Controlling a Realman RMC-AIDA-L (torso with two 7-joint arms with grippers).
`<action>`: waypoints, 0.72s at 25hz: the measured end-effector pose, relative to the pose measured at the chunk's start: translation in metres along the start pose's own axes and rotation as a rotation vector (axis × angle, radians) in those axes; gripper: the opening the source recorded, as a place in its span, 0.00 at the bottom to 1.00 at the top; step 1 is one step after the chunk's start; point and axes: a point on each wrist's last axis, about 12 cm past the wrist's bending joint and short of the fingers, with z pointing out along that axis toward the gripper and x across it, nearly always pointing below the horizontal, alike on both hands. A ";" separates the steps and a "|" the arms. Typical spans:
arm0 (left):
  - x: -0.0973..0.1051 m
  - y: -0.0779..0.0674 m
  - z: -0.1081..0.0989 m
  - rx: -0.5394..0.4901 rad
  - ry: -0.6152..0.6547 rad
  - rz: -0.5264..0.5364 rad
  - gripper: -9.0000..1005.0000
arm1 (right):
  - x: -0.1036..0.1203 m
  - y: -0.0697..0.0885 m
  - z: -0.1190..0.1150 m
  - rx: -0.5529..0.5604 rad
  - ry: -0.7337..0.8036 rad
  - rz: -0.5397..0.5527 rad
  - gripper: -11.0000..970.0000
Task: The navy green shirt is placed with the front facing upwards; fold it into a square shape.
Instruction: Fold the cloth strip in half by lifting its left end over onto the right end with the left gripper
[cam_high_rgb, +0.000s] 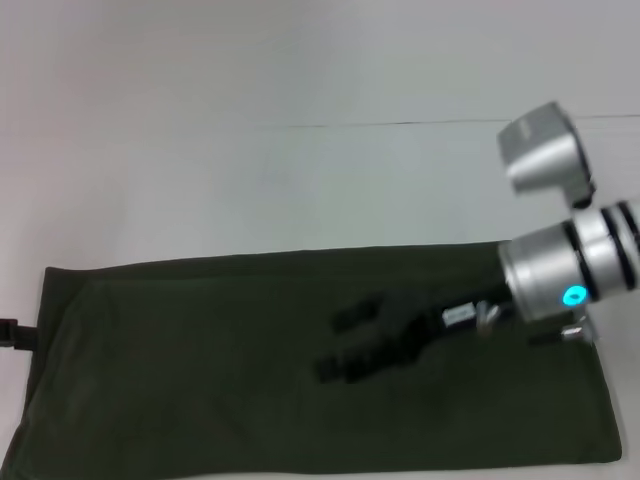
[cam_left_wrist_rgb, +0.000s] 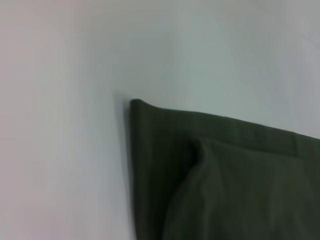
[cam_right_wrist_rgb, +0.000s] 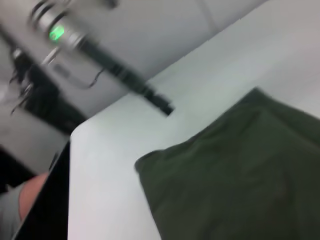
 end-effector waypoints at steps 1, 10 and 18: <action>-0.001 0.000 0.001 -0.003 -0.002 0.000 0.83 | 0.003 0.001 0.005 -0.011 -0.009 -0.044 0.97; -0.001 -0.003 0.005 -0.036 0.064 0.055 0.87 | 0.017 0.006 0.027 -0.032 -0.074 -0.284 0.97; -0.002 -0.004 0.010 -0.070 0.105 0.100 0.87 | 0.019 0.005 0.030 -0.018 -0.064 -0.317 0.97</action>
